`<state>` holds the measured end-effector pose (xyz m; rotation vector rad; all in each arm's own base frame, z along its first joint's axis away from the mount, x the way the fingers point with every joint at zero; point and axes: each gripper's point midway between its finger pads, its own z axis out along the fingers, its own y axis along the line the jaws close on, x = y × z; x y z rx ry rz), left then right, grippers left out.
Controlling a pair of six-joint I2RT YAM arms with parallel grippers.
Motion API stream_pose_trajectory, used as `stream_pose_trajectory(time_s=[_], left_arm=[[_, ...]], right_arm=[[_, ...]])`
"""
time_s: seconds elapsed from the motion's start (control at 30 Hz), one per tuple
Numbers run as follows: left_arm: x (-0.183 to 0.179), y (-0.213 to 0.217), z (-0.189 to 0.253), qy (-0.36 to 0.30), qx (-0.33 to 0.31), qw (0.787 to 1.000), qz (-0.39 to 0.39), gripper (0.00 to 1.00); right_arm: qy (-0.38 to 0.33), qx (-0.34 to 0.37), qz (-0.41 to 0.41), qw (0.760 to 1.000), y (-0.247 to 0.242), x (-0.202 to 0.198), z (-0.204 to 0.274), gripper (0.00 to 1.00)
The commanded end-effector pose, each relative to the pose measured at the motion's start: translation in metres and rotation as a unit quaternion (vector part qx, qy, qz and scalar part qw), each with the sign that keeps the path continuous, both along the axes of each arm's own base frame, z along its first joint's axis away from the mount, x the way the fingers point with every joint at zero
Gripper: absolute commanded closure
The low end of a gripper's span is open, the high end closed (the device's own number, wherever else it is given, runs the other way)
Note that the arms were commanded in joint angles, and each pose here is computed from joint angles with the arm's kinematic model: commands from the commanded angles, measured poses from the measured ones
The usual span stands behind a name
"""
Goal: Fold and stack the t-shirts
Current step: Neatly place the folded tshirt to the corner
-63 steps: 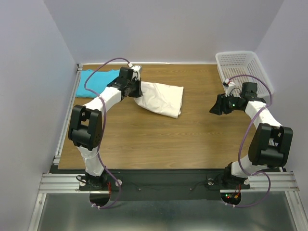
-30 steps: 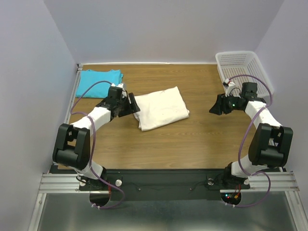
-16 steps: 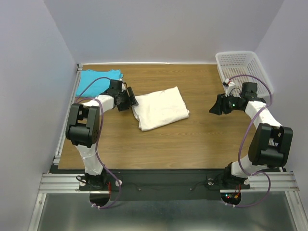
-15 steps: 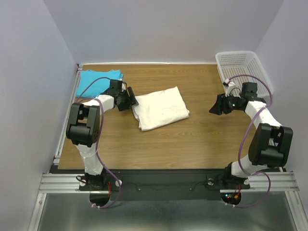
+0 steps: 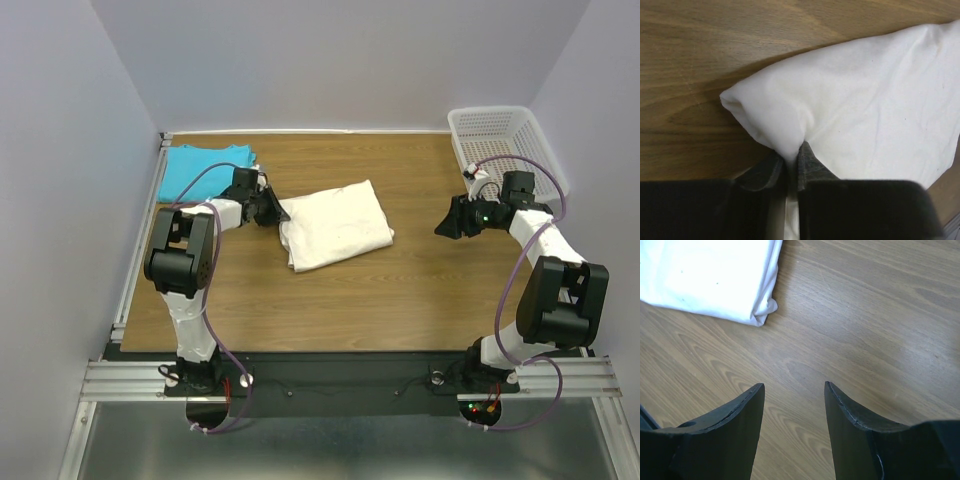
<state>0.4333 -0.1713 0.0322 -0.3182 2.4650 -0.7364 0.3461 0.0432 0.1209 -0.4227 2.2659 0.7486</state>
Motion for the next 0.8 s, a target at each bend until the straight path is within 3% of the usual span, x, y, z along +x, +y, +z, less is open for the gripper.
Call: stream_pose_trajectory(time_s=[0.0,0.17,0.37,0.77], left_arm=[[0.001,-0.007,0.004,-0.023,-0.009,0.999,-0.022,0.97],[0.018,-0.004,0.042,-0.105,0.028,0.992,-0.066,1.0],[0.038,0.016,0.102,-0.217,0.104,0.964,-0.11,1.0],[0.072,0.046,0.164,-0.286,0.161,0.939,-0.101,1.0]], right_arm=[[-0.022,0.001,0.001,1.0,-0.002,0.004,0.006,0.43],[-0.024,0.0,0.001,1.0,-0.002,0.004,0.007,0.43],[-0.024,0.002,0.002,1.0,-0.001,0.004,0.007,0.43],[-0.023,0.005,0.003,1.0,0.0,0.004,0.007,0.43]])
